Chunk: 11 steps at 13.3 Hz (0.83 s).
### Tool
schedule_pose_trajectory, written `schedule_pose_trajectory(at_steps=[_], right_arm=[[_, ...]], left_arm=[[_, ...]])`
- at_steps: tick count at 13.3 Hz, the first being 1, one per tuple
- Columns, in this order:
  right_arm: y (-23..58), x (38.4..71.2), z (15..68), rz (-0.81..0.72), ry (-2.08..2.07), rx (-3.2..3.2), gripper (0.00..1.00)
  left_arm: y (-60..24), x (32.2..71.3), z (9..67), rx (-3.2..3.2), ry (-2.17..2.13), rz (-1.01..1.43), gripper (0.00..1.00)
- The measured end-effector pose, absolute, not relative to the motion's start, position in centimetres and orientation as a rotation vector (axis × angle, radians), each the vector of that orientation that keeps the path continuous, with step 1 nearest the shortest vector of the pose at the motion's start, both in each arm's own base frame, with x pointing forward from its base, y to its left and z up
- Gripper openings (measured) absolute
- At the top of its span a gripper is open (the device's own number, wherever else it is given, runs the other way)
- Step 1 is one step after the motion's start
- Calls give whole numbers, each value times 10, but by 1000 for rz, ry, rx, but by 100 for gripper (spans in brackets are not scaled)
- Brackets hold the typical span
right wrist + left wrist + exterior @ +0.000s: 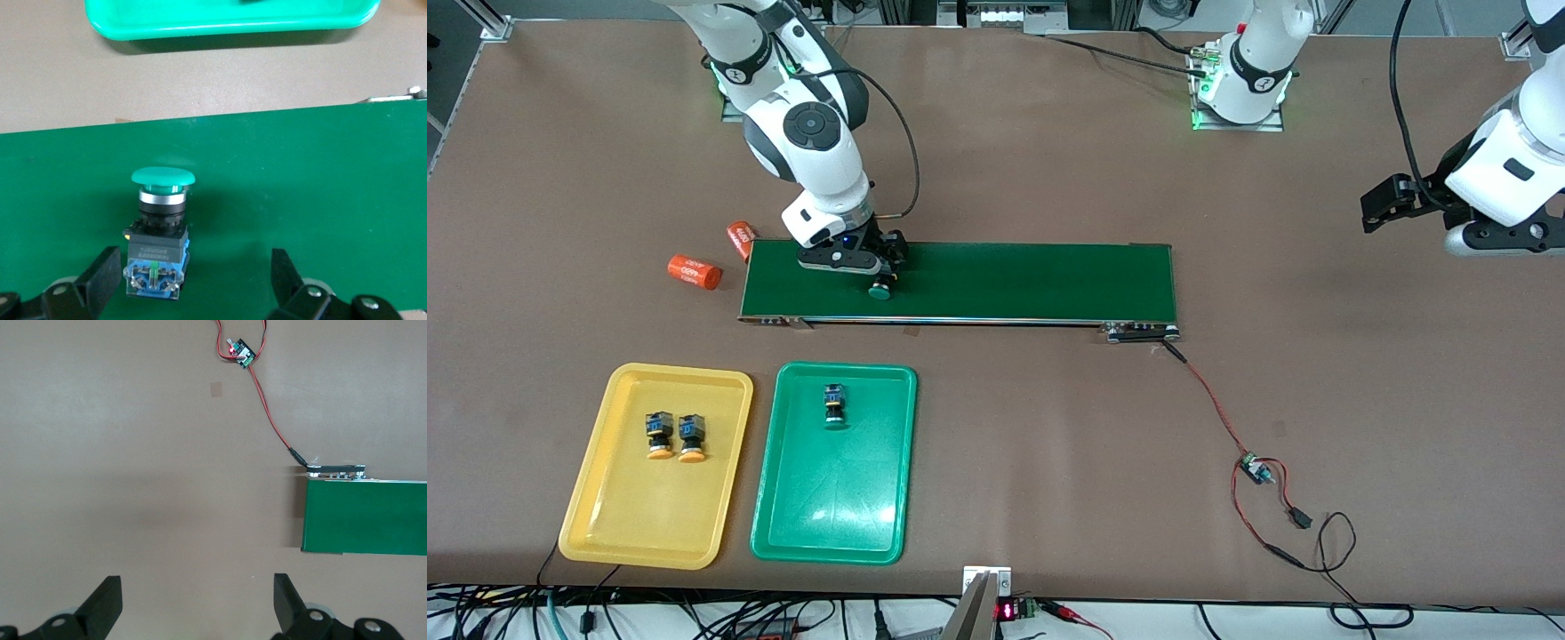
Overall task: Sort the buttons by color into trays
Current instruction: 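Grasp the second green button on the belt with the right gripper, then place the green button in the green tray with the right gripper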
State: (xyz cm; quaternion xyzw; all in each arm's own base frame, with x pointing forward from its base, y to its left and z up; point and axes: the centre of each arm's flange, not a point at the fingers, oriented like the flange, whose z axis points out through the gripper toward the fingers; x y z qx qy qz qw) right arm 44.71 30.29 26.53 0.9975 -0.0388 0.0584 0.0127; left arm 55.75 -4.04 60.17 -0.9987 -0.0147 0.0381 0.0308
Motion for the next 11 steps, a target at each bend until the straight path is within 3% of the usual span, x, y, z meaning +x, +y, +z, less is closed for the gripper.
schedule_pose_trajectory(at_steps=[6,11], right_arm=[[303,447,245,170,-58,3105,98],[300,449,246,183,-50,3099,45]], left_arm=[[-40,557,602,-3077,-45,118,100],[-40,557,601,-3077,-45,124,100]])
